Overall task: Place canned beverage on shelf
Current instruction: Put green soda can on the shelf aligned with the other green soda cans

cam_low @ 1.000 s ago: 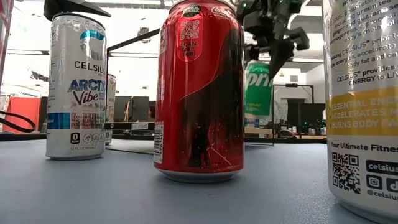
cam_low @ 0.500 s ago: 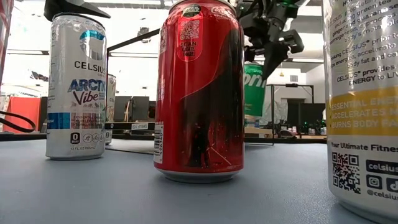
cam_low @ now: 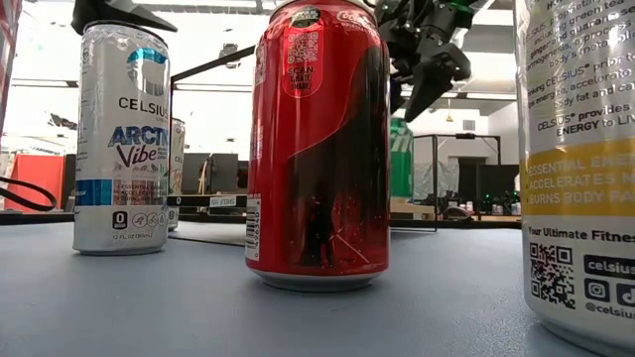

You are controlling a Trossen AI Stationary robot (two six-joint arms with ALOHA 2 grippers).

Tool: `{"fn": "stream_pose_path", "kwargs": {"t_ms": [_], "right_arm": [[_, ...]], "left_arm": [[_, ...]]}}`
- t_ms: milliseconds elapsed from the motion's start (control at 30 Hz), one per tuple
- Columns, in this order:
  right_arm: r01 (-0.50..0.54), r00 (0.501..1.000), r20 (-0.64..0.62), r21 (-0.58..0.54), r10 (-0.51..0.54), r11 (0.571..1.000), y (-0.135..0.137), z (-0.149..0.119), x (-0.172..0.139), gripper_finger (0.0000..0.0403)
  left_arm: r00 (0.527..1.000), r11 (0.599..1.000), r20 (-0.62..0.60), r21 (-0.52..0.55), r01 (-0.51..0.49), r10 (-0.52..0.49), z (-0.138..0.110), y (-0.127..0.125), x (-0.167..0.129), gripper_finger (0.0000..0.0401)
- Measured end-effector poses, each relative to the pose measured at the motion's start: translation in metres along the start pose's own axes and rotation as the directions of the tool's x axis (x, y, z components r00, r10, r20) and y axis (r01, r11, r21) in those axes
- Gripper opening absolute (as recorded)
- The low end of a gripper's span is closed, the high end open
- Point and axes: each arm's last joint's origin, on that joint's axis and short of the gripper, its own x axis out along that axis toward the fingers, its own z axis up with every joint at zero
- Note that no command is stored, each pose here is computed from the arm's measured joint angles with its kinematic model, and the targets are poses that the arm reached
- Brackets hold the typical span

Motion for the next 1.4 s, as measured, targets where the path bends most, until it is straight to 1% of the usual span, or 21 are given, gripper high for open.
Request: {"fn": "stream_pose_path", "kwargs": {"t_ms": [100, 267, 367, 433, 567, 700, 800, 900, 1000, 1100, 1133, 1167, 1267, 1400], "right_arm": [[0.012, 1.000, -0.021, 0.018, -0.011, 1.000, 0.000, -0.001, 0.000, 0.0335], [0.023, 0.999, -0.033, 0.016, -0.023, 1.000, 0.000, 0.001, -0.001, 0.0340], [0.102, 0.993, -0.064, 0.003, -0.102, 0.995, -0.003, 0.008, -0.009, 0.0339], [0.129, 0.989, -0.074, 0.007, -0.128, 0.992, -0.005, 0.012, -0.018, 0.0338], [0.144, 0.988, -0.074, 0.083, -0.138, 0.986, -0.007, 0.019, -0.036, 0.0337], [0.111, 0.992, -0.075, 0.178, -0.099, 0.978, 0.009, 0.023, -0.054, 0.0321], [0.099, 0.995, -0.046, 0.267, -0.090, 0.959, 0.026, 0.022, -0.065, 0.0287], [0.090, 0.996, -0.034, 0.339, -0.083, 0.937, 0.045, 0.018, -0.066, 0.0229], [0.134, 0.989, -0.007, 0.418, -0.145, 0.898, 0.060, 0.014, -0.060, 0.0143], [0.135, 0.982, 0.049, 0.493, -0.183, 0.859, 0.070, 0.013, -0.045, 0.0045], [0.131, 0.980, 0.064, 0.505, -0.188, 0.853, 0.072, 0.014, -0.039, 0.0023], [0.128, 0.977, 0.081, 0.516, -0.197, 0.847, 0.074, 0.015, -0.034, 0.0013], [0.136, 0.971, 0.089, 0.555, -0.221, 0.820, 0.078, 0.019, -0.023, 0.0016], [0.160, 0.977, 0.033, 0.552, -0.212, 0.819, 0.080, 0.021, -0.008, 0.0004]], "left_arm": [[1.000, 1.000, -0.002, 0.000, -0.001, 0.001, 0.000, 0.000, 0.000, 0.0330], [1.000, 1.000, -0.022, -0.002, 0.008, -0.009, -0.001, 0.000, 0.000, 0.0330], [1.000, 1.000, -0.026, -0.001, 0.010, -0.010, -0.001, 0.000, 0.000, 0.0330], [1.000, 1.000, -0.026, 0.006, 0.010, -0.010, -0.001, 0.000, 0.000, 0.0330], [1.000, 1.000, -0.026, 0.011, 0.010, -0.010, -0.001, 0.000, 0.000, 0.0330], [0.999, 1.000, -0.030, 0.015, 0.012, -0.012, -0.001, 0.000, 0.000, 0.0330], [0.999, 0.999, -0.045, 0.036, 0.020, -0.018, -0.001, 0.000, 0.000, 0.0330], [0.999, 0.999, -0.045, 0.049, 0.021, -0.018, -0.001, 0.000, 0.000, 0.0330], [0.999, 0.998, -0.044, 0.057, 0.021, -0.018, -0.001, 0.000, 0.000, 0.0330], [0.999, 0.998, -0.050, 0.058, 0.023, -0.020, -0.002, 0.000, 0.000, 0.0330], [0.998, 0.998, -0.052, 0.059, 0.023, -0.020, -0.002, 0.000, 0.000, 0.0330], [0.998, 0.998, -0.053, 0.062, 0.022, -0.019, -0.002, 0.000, 0.000, 0.0330], [0.998, 0.998, -0.054, 0.065, 0.021, -0.017, -0.002, 0.000, 0.000, 0.0330], [0.998, 0.997, -0.062, 0.078, 0.016, -0.011, -0.003, 0.002, 0.000, 0.0330]]}}
